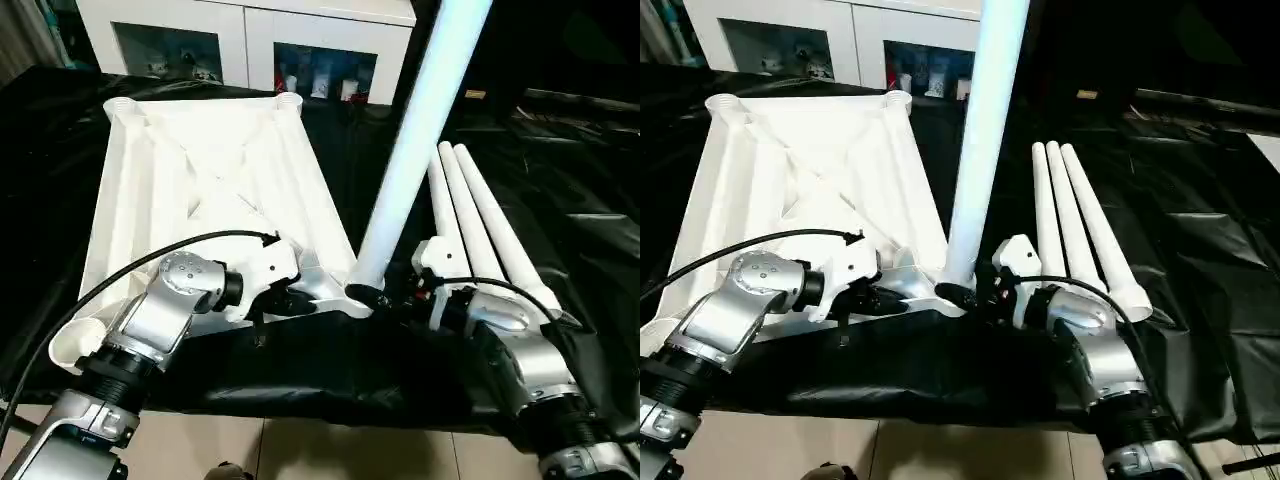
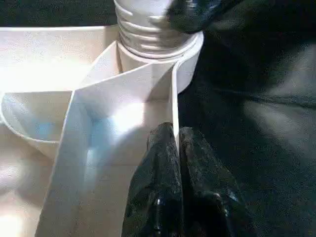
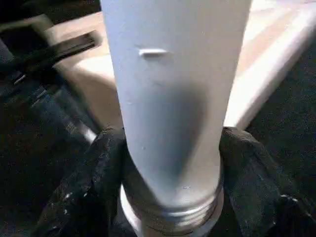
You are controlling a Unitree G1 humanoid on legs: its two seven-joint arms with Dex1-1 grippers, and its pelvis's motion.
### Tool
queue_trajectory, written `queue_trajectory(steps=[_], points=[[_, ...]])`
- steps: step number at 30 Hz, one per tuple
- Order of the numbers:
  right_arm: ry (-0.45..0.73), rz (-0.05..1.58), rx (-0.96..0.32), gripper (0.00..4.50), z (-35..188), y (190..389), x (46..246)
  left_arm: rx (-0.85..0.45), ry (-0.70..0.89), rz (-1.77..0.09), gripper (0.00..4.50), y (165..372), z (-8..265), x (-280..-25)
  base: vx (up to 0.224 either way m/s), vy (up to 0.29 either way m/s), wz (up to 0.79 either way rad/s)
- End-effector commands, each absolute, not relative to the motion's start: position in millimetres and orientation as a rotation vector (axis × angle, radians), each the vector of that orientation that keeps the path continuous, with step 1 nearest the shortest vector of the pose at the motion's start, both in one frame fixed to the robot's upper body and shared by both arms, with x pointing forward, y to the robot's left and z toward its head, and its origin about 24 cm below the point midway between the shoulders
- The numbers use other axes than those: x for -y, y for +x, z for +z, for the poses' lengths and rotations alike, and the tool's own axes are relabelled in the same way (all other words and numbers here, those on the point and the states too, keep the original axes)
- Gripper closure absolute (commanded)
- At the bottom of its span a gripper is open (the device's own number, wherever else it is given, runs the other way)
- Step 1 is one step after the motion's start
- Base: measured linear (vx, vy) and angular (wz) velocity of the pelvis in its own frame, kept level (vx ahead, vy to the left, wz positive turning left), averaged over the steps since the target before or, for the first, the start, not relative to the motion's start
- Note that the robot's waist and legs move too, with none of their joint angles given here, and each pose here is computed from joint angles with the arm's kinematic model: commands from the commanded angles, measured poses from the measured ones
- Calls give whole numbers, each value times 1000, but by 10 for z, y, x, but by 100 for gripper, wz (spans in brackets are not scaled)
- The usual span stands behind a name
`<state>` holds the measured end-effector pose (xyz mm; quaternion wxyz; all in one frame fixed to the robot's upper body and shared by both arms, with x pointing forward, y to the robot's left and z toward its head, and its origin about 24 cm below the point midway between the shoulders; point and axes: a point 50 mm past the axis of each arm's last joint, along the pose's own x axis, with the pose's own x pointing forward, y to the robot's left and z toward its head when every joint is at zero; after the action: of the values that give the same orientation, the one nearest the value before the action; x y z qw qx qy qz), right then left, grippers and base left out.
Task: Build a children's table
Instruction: Rotate leg to tighten
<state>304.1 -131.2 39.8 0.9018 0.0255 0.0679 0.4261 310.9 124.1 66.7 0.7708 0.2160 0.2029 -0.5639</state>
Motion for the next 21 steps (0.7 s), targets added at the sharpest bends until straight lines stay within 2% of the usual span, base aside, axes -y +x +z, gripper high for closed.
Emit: queue_trajectory(steps=[1, 5, 8, 10, 12, 15, 16, 20, 21], points=[[96, 720, -212, 196, 231, 3074, 1401, -511, 409, -1191, 450, 3061, 438, -1153, 0, 0, 0], [174, 380, -248, 196, 99, 3220, 1309, -521, 378, -965, 450, 3261, 409, -962, 0, 0, 0], [172, 252, -259, 199, 97, 3299, 1182, -513, 360, -842, 450, 3368, 419, -838, 0, 0, 0], [135, 238, -263, 199, 115, 3339, 1067, -500, 347, -812, 450, 3400, 432, -750, 0, 0, 0], [100, 307, -247, 199, 151, 3350, 939, -491, 348, -828, 450, 3399, 442, -686, 0, 0, 0], [91, 372, -208, 199, 191, 3347, 875, -481, 365, -876, 450, 3377, 442, -655, 0, 0, 0], [100, 400, -188, 144, 212, 3343, 875, -477, 377, -900, 450, 3364, 443, -666, 0, 0, 0], [110, 441, -143, 123, 261, 3339, 961, -476, 389, -951, 450, 3328, 441, -743, 0, 0, 0], [110, 457, -137, 103, 273, 3339, 1018, -483, 388, -972, 450, 3310, 434, -793, 0, 0, 0]])
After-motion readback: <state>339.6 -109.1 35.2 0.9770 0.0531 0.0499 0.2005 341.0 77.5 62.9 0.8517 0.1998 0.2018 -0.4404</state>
